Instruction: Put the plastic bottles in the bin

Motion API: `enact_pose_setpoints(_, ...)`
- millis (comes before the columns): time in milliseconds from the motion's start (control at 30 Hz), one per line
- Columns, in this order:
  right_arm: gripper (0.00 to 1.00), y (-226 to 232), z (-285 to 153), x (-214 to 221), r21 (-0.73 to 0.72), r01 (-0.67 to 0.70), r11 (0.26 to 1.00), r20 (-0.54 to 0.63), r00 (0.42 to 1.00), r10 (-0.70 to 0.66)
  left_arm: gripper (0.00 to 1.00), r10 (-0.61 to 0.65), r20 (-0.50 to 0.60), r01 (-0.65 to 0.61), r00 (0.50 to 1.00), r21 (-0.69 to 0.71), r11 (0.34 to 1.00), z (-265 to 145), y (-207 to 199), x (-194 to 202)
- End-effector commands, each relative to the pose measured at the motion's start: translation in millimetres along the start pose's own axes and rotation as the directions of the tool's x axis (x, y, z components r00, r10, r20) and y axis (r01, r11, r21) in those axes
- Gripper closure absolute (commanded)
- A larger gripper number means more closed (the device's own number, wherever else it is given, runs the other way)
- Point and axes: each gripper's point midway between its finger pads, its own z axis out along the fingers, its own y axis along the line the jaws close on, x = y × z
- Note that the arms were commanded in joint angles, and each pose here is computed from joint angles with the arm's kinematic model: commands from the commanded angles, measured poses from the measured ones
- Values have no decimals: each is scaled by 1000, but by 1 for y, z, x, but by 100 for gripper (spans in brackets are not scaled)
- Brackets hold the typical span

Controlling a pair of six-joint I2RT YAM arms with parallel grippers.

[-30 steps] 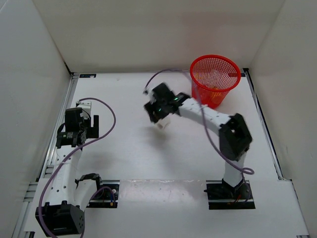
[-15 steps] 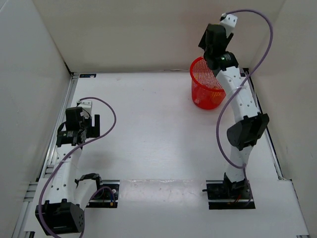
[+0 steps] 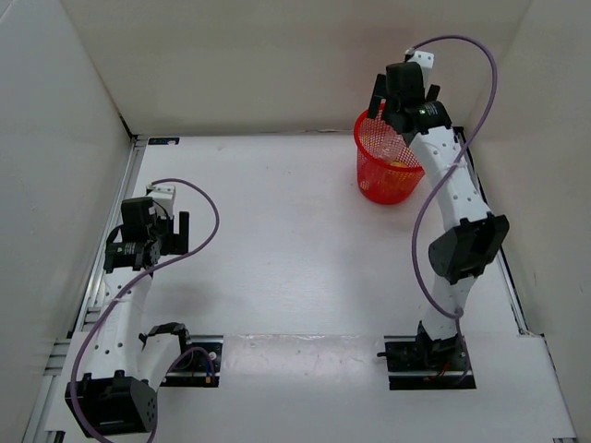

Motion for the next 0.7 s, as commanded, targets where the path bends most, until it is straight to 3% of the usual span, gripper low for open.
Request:
enact_pose_setpoints(0,0,-24,-87,-53,-31,15,999,134,991,-11,0,15,59,-17,998,23,1000,-7,-1,-15)
enact_pose_setpoints(67,0,-58,-109,-38,-13,-40,999,106,994,41,0,30,80,-32,996,32,999,-11,-1,-22)
enact_pose_setpoints(133,0,-74,-118,-10,-54,-84,995,41,995,86,0,85,105,-99,991,133,986,-16,-17,-27)
enact_pose_setpoints(167,0,-100,-138,-8,-46,-128,991,67,989,131,0,114,135,-137,984,173,975,-22,-23,-35)
enact_pose_setpoints(200,0,-113,-126,38,-8,-104,995,-29,994,104,0,142,155,-174,978,215,961,-26,-30,-37)
enact_pose_setpoints(300,0,-155,-142,78,75,-137,988,-48,989,141,0,268,183,-319,946,373,871,-30,-65,-37)
enact_pose_setpoints(367,0,-176,-148,121,156,-158,975,-102,979,175,0,355,156,-386,922,460,800,-34,-87,-30)
enact_pose_setpoints(400,0,-184,-151,133,197,-172,965,-109,975,196,0,393,87,-382,915,496,780,-23,-95,-21)
enact_pose_setpoints(533,0,-202,-168,188,304,-221,927,-176,943,283,0,541,-89,-434,836,495,753,-1,-116,13)
enact_pose_setpoints(600,0,-197,-169,220,296,-240,925,-252,914,318,0,600,-96,-489,794,486,724,5,-128,32)
enact_pose_setpoints(667,0,-193,-175,238,287,-287,914,-268,892,364,0,604,-78,-510,793,458,728,12,-128,34)
